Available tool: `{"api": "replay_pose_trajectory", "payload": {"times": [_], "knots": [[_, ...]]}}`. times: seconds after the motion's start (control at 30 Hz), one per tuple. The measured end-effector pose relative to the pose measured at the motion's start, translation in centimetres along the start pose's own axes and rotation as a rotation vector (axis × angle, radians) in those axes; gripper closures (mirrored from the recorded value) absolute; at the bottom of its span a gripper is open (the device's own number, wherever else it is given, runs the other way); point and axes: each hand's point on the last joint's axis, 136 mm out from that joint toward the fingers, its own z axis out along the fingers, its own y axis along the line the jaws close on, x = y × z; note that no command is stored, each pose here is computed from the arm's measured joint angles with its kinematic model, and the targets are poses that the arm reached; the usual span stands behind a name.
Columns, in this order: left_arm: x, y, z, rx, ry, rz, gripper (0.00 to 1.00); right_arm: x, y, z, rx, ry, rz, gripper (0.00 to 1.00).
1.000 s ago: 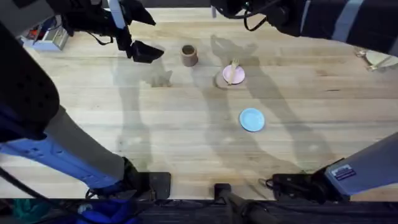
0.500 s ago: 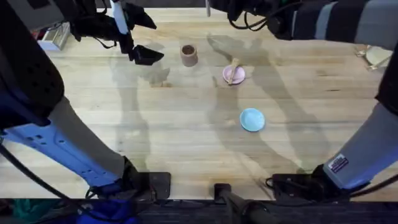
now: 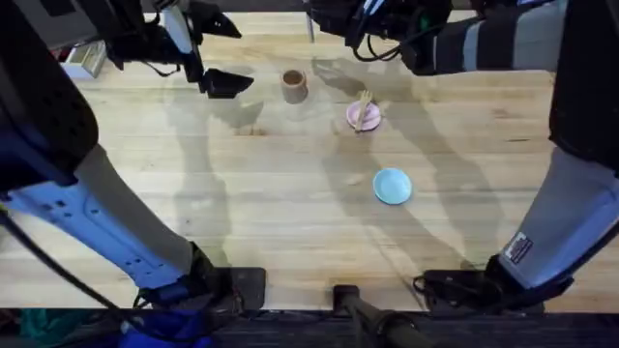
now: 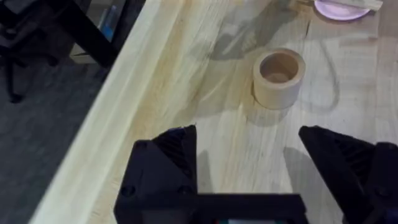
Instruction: Pick up a utensil and set it on the pink plate, then put the other utensil in the container.
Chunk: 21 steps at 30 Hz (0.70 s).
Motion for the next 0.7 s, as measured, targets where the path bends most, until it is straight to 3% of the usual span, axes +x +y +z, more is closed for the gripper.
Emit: {"api": "replay_pose_trajectory", "payload": {"times": [0.27,0.7], "knots": [[4.4,-0.8,1.4,0.032,-0.067,-0.133,0.007,-0.5,0.4,0.0,-0.023,-0.019,-0.016,0.966],[3.7,-1.2,1.8,0.049,-0.162,-0.170,0.008,-2.1,1.3,0.2,-0.084,-0.163,-0.100,0.966]]}}
